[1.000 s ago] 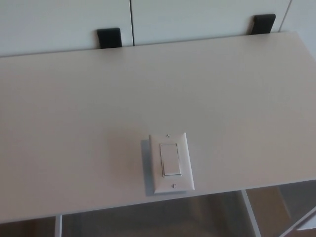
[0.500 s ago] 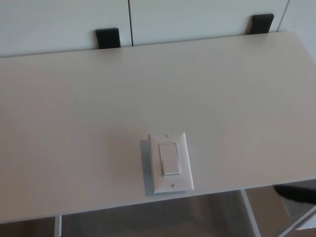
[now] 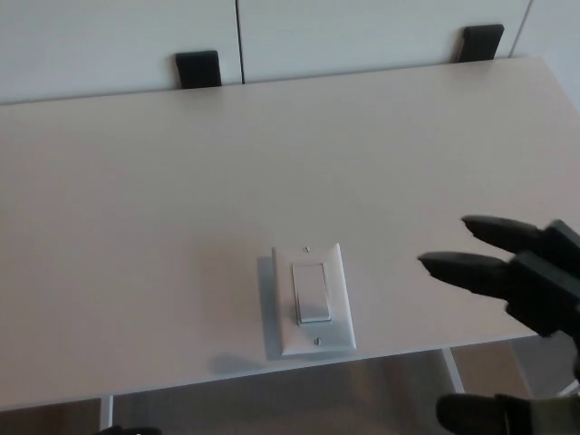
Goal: The robot walk towards a table in front and then clicks the light switch button using the right hand's index finger
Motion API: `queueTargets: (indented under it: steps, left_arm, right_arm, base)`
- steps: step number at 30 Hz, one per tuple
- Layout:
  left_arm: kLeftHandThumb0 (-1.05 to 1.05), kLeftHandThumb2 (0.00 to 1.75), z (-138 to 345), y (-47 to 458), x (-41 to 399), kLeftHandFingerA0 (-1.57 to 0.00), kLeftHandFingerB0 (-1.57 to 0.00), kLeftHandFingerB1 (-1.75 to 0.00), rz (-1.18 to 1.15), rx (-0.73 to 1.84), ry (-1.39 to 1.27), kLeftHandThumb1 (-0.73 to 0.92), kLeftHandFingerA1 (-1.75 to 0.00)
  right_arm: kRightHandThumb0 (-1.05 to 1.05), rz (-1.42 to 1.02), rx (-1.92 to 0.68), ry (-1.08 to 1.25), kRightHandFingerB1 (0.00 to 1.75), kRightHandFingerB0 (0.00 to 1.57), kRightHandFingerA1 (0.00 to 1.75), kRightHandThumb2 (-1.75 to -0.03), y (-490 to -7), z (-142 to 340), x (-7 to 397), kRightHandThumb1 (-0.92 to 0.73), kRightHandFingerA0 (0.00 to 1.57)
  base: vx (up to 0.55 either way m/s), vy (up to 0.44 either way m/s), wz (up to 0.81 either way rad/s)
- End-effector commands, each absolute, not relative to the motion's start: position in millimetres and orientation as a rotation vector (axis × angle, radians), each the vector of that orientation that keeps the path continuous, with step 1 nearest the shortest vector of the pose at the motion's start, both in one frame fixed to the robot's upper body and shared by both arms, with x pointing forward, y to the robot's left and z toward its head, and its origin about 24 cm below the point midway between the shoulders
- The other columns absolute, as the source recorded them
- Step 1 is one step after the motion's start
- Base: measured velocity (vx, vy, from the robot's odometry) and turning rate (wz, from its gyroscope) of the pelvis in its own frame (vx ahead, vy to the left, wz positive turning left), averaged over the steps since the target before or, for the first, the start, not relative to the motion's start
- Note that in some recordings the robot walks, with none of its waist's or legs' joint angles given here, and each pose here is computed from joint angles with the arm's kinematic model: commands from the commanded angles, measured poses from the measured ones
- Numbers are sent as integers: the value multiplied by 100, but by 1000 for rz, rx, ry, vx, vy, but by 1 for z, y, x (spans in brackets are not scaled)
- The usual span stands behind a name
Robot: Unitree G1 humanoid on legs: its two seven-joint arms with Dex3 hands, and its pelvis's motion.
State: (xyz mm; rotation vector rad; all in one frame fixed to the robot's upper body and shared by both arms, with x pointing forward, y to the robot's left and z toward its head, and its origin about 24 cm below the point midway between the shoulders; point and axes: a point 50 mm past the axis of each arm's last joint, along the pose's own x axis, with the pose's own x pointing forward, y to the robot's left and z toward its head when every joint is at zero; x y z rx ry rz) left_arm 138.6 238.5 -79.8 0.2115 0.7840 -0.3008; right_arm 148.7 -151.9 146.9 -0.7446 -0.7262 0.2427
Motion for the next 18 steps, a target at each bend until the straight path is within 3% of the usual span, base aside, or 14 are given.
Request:
queueTargets:
  steps: [1, 2, 4, 11, 12, 13, 15, 16, 18]
  left_arm:
    - [-15, 91, -77, 240, 142, -34, -16, -49, -323, 241, 843, 49, -58]
    - [-15, 91, -78, 240, 142, -35, -16, -49, -325, 240, 843, 49, -58]
    - [-15, 91, -77, 238, 141, -34, -15, -49, -334, 241, 843, 49, -57]
    - [-14, 91, -77, 237, 143, -33, -16, -49, -343, 253, 841, 50, -57]
    - [-14, 91, -77, 237, 143, -33, -16, -49, -345, 254, 842, 50, -57]
    - [-14, 91, -77, 238, 143, -33, -16, -49, -345, 257, 843, 50, -57]
    - [-14, 91, -77, 237, 143, -33, -15, -49, -343, 255, 845, 50, -57]
    - [-14, 91, -77, 237, 143, -34, -16, -49, -342, 256, 844, 49, -58]
    - [-15, 91, -77, 237, 143, -34, -16, -49, -344, 252, 842, 49, -58]
  right_arm:
    - [-84, 416, -1490, -691, 35, 46, 46, -58, -110, 127, 200, -57, 23]
    - [-85, 426, -1499, -681, 47, 41, 52, -86, -108, 125, 203, -47, 18]
    - [-84, 436, -1521, -668, 46, 42, 50, -83, -103, 118, 210, -45, 25]
    - [-85, 448, -1580, -598, 47, 42, 49, -84, -93, 96, 222, -47, 23]
    - [-85, 450, -1594, -595, 37, 47, 42, -59, -92, 92, 222, -58, 25]
    - [-86, 458, -1622, -578, 47, 36, 47, -86, -91, 86, 223, -49, 16]
    - [-86, 466, -1651, -562, 47, 34, 47, -87, -90, 81, 223, -50, 13]
    - [-85, 474, -1665, -545, 38, 42, 41, -59, -89, 77, 224, -61, 19]
    - [-85, 483, -1678, -520, 38, 42, 40, -59, -88, 70, 224, -61, 21]
  base:
    - [0, 0, 0]
    - [0, 0, 0]
    - [0, 0, 0]
    - [0, 0, 0]
    - [0, 0, 0]
    - [0, 0, 0]
    - [0, 0, 0]
    - [0, 0, 0]
    - [0, 0, 0]
